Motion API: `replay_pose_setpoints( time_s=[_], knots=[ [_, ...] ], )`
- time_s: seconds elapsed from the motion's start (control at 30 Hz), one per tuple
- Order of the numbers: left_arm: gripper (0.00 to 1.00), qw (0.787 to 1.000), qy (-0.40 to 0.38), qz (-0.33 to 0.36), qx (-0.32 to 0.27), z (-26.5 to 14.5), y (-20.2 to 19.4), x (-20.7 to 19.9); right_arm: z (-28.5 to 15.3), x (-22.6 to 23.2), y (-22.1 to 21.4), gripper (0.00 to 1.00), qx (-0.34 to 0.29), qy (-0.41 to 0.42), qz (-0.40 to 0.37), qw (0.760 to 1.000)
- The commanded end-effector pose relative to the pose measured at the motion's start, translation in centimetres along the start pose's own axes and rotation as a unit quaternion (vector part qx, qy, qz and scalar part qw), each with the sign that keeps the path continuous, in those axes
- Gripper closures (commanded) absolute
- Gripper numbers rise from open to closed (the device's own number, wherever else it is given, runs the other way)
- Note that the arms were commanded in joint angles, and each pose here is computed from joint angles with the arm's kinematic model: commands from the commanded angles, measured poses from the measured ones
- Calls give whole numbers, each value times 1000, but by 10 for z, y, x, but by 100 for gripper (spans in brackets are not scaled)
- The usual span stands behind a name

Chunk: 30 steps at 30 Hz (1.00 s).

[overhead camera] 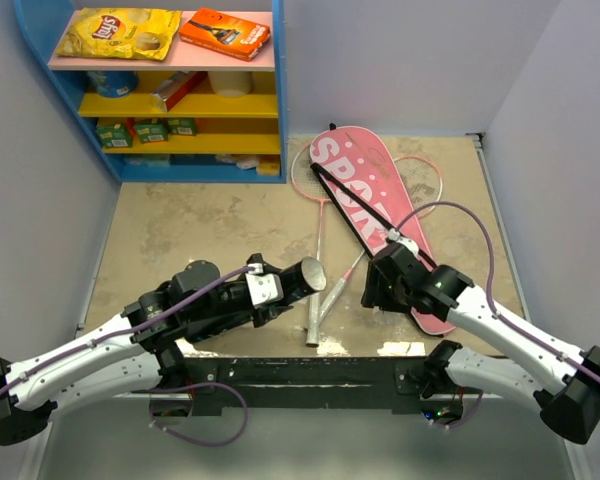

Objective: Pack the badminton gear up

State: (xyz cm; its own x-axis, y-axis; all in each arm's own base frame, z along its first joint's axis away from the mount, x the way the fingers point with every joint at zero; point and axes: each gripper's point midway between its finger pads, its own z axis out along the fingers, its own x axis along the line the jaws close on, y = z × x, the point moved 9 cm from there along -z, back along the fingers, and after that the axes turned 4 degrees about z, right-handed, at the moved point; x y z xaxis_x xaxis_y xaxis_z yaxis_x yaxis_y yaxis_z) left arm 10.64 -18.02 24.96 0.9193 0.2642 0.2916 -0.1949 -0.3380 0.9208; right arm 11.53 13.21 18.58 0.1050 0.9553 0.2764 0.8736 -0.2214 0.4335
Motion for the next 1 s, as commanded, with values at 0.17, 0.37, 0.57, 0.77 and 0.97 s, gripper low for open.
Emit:
replay_pose_setpoints(
  time_s=[0.17, 0.37, 0.57, 0.77, 0.97],
  knots=[
    [100, 997, 11, 3, -79, -8, 35, 7, 2, 1, -15, 42, -1, 27, 180, 983],
    [100, 997, 4, 1, -82, -8, 36, 5, 5, -3, -18, 41, 0, 0, 207, 978],
    [100, 996, 10, 1, -84, -10, 36, 6, 13, -10, -25, 41, 7, -41, 233, 972],
    [100, 996, 9, 0, -83, -10, 36, 6, 17, -16, -20, 41, -33, -68, 269, 960],
    [100, 996, 11, 1, -84, -10, 35, 6, 31, -17, -18, 41, -55, -94, 289, 951]
  ],
)
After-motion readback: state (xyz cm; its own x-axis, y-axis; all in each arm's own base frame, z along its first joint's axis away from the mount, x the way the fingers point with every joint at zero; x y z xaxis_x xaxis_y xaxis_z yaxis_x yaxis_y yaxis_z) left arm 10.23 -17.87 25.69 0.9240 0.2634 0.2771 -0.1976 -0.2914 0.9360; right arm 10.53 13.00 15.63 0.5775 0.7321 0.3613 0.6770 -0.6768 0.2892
